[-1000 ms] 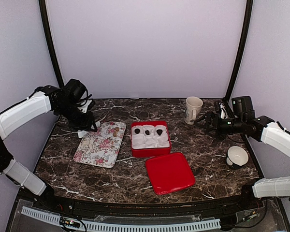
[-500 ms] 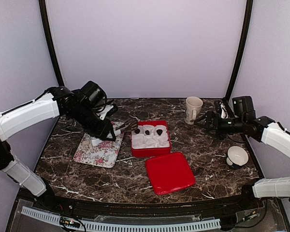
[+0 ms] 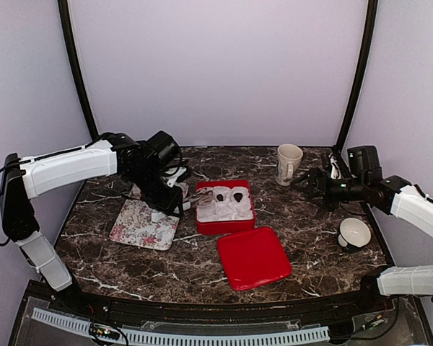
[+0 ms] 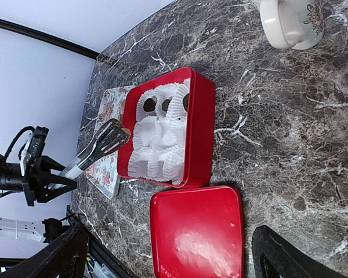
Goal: Pack the chocolate
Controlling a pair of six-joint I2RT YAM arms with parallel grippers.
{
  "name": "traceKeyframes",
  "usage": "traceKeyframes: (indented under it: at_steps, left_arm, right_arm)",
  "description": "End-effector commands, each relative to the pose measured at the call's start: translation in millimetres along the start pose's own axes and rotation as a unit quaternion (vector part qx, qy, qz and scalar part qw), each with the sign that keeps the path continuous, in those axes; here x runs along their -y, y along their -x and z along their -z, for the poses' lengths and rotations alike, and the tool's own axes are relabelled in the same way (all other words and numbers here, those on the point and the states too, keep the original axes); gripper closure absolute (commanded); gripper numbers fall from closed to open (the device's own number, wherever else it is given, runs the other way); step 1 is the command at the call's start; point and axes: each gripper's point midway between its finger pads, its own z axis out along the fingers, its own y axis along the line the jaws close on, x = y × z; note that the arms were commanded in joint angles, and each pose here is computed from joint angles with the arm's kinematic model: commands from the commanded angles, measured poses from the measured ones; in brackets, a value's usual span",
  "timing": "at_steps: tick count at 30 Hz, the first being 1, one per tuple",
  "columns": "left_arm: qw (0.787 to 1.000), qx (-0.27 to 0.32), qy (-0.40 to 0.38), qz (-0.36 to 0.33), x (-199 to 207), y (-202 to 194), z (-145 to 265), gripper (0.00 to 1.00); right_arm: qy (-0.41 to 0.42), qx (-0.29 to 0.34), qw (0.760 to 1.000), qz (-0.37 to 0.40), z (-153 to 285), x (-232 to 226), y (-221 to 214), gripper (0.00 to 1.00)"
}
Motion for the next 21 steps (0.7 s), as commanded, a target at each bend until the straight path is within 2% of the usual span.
traceKeyframes:
  at_steps: [1,11,21]
  left_arm:
    - [1.0,0.013,0.006,-0.021,1,12,1,0.72]
    - [0.999,-0.002,0.023,-0.028,-5,13,-11,0.68]
    - [0.999,0.012,0.019,-0.024,-2,18,1,0.62]
  right_arm:
    - [0.006,0.014,1.0,0.007,4,-4,5,0.0]
    - [0.002,0.016,1.0,0.006,6,-3,6,0.0]
    - [0.005,0.014,1.0,0.008,4,-5,7,0.01]
